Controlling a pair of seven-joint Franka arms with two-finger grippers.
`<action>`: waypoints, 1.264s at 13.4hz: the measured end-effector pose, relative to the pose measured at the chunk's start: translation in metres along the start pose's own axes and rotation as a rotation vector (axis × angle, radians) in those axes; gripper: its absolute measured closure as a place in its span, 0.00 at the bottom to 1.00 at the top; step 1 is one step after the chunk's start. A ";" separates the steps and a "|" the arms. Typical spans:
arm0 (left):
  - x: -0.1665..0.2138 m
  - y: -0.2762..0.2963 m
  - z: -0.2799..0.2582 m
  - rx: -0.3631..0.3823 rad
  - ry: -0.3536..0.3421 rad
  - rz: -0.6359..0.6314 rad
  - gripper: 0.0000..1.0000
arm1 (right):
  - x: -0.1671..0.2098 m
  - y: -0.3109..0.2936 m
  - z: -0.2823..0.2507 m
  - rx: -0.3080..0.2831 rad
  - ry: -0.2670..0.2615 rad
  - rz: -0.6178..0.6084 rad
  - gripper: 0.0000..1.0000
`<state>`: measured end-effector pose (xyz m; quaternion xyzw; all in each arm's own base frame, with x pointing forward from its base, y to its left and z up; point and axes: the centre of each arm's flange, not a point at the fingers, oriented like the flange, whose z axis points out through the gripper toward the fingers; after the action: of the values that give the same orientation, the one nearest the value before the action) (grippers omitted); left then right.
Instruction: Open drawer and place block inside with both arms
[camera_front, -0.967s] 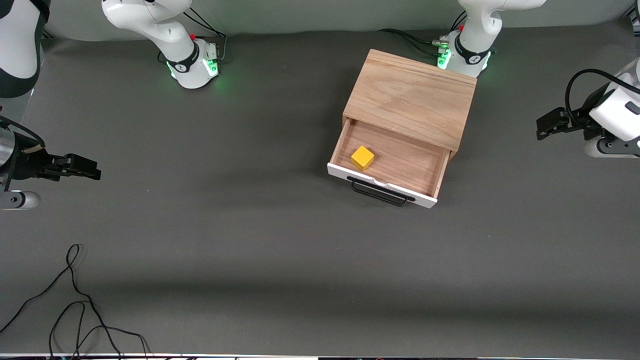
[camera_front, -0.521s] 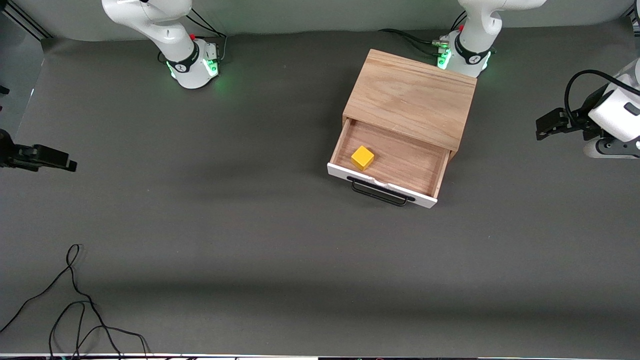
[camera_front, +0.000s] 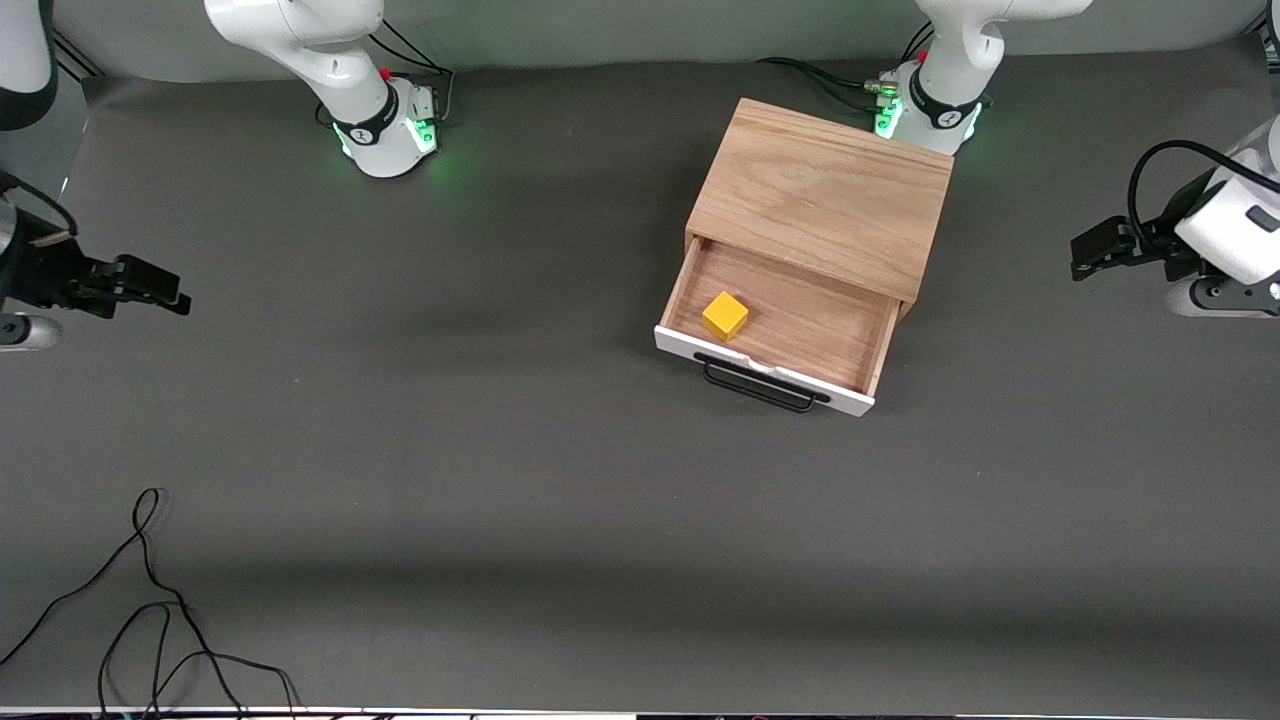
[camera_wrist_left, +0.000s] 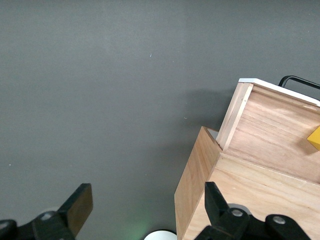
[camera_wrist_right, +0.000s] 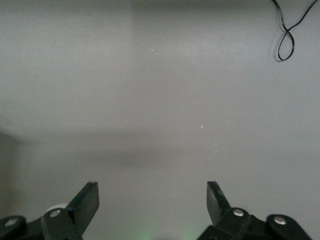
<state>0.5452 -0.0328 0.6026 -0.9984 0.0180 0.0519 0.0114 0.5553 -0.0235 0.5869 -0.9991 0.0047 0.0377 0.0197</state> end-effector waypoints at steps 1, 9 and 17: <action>0.000 0.000 0.000 0.000 0.000 0.000 0.00 | 0.000 0.000 0.001 0.000 -0.001 0.000 0.04; 0.000 0.001 0.000 0.000 -0.002 0.001 0.00 | 0.000 0.003 0.001 -0.001 -0.002 0.005 0.03; 0.000 0.001 0.000 0.000 -0.004 0.002 0.00 | 0.000 0.003 0.001 -0.001 -0.002 0.005 0.03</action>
<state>0.5447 -0.0334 0.6022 -0.9983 0.0189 0.0539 0.0115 0.5551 -0.0265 0.5856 -0.9990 0.0072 0.0387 0.0193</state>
